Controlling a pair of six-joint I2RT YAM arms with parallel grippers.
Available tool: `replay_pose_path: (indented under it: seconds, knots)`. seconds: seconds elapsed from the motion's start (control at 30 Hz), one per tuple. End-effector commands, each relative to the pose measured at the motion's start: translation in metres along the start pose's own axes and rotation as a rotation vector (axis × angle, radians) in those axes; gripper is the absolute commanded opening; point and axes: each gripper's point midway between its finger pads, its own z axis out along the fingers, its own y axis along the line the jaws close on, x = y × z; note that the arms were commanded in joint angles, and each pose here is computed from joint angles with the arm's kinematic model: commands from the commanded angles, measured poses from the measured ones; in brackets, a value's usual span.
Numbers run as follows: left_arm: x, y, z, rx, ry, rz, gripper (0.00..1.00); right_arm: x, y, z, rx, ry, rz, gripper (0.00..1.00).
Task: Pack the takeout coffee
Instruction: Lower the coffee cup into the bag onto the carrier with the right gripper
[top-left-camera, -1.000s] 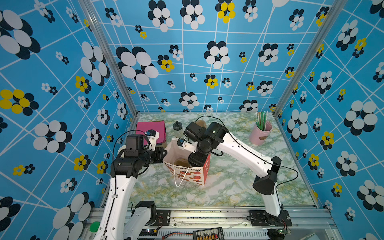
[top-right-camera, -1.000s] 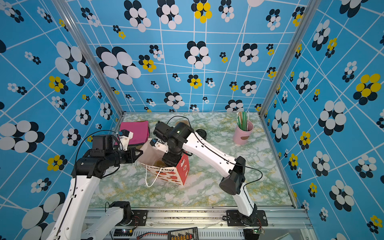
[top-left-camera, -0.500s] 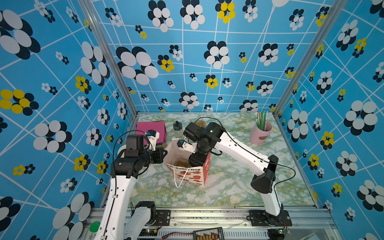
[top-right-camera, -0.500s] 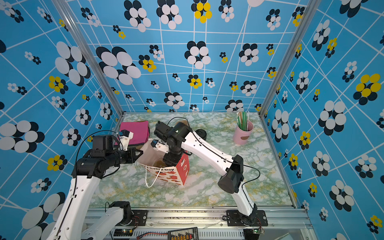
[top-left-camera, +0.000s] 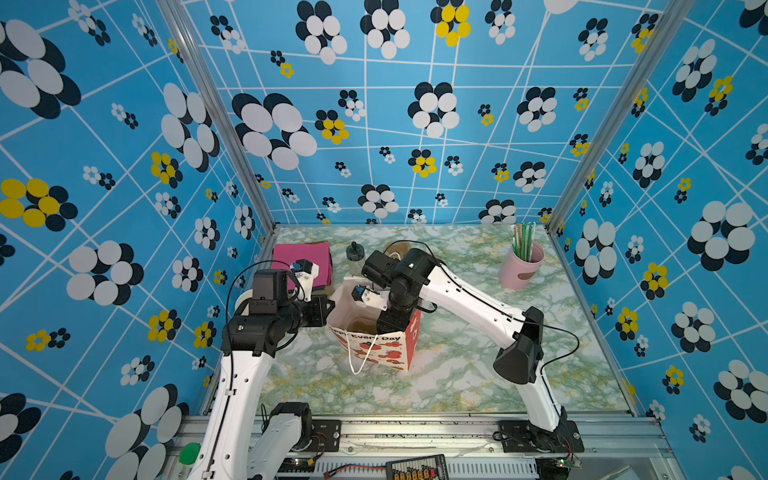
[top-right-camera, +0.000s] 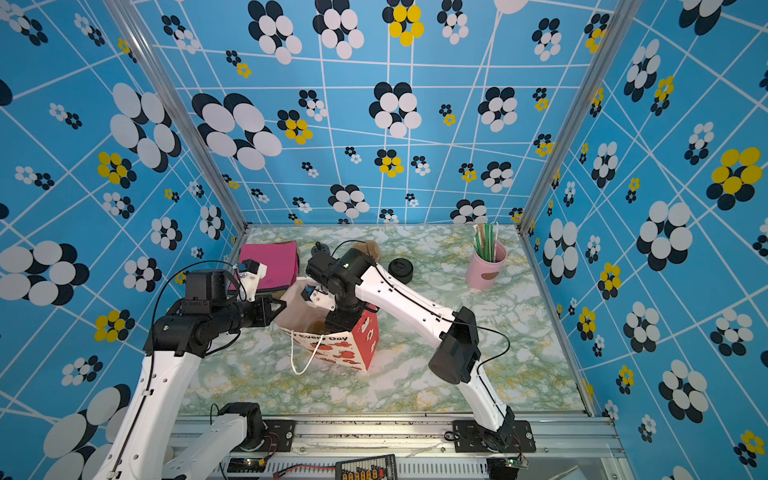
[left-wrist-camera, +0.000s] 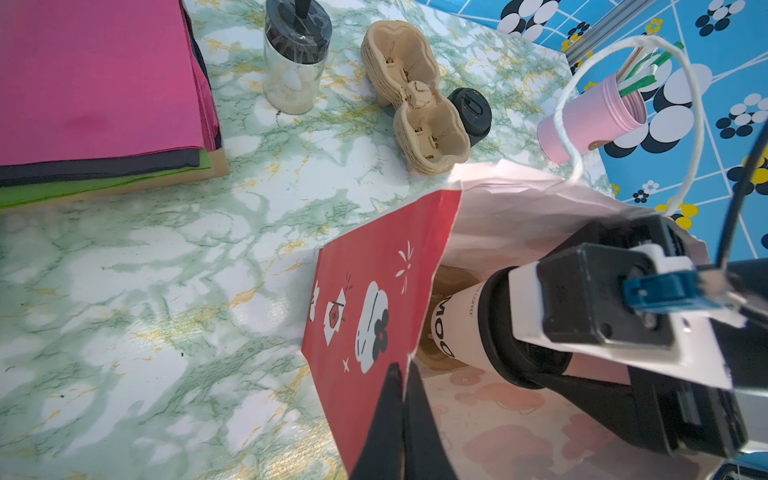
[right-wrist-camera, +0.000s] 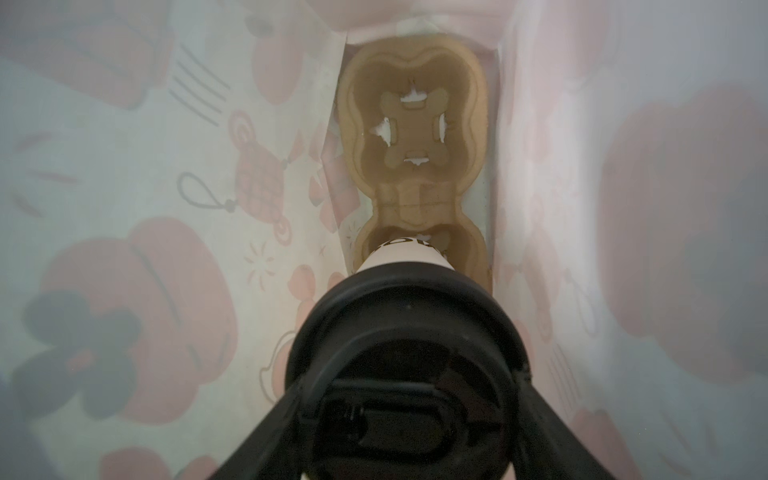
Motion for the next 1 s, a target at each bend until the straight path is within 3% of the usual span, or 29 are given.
replay_pose_path:
  seconds: [0.0, 0.97]
  knots:
    - [0.009, 0.002, 0.002, 0.002, 0.024, 0.004, 0.0, 0.013, 0.002, 0.011, -0.023, 0.064, -0.003, 0.67]
    - [0.008, 0.001, 0.003, 0.006, 0.025, -0.001, 0.0, 0.037, -0.013, 0.067, 0.042, 0.195, 0.008, 0.63]
